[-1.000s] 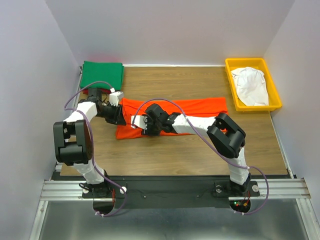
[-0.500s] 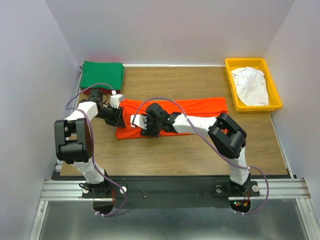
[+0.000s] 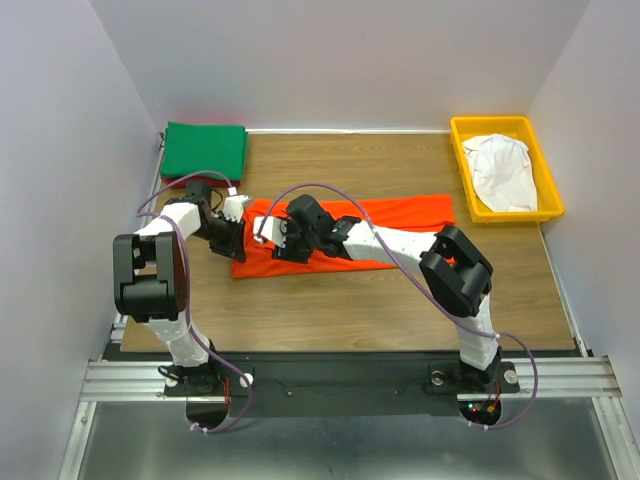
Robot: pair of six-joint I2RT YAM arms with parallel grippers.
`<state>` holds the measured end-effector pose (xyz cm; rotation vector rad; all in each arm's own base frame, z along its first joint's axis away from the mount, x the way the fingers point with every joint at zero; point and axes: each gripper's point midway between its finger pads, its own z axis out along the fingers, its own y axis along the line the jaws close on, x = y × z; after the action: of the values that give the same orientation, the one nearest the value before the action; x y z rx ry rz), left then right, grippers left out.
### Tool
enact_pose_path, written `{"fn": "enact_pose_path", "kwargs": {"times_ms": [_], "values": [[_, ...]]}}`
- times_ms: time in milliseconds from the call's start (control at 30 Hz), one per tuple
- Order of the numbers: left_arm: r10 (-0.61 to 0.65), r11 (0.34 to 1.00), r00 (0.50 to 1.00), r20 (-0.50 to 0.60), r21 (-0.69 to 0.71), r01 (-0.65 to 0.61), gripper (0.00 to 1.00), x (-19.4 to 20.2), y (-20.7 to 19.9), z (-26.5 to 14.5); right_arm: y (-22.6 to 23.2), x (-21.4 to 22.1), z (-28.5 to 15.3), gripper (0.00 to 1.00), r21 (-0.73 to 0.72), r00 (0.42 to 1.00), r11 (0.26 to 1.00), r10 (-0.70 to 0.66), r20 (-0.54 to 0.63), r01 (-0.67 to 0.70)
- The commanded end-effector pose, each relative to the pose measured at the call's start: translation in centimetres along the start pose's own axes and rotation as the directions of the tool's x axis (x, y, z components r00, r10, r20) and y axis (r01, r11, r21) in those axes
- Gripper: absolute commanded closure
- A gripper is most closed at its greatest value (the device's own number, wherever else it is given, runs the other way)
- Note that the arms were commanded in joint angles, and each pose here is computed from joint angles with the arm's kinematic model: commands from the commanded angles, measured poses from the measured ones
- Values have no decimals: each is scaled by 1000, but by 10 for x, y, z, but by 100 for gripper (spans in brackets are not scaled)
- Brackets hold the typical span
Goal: Fold and stack the t-shirts
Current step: Fold the tshirt
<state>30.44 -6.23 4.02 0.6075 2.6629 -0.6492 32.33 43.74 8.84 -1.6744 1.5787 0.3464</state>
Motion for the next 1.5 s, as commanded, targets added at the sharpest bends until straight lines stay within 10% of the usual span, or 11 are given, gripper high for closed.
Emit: {"fn": "enact_pose_path", "kwargs": {"times_ms": [0,667,1033,1467], "values": [[-32,999,999,-42,-10,32,83,8,3,5,-2,-12,7,42,3,999,1000,-31,31,31],[-48,999,996,-75,0,48,85,16,6,15,-3,21,22,49,24,993,995,-93,-68,95],[-45,999,996,-80,-4,45,86,16,8,15,-28,20,21,98,76,994,993,-86,-70,91],[-50,999,995,-82,-4,49,88,15,9,17,-86,43,16,100,192,995,981,15,-97,4]]}}
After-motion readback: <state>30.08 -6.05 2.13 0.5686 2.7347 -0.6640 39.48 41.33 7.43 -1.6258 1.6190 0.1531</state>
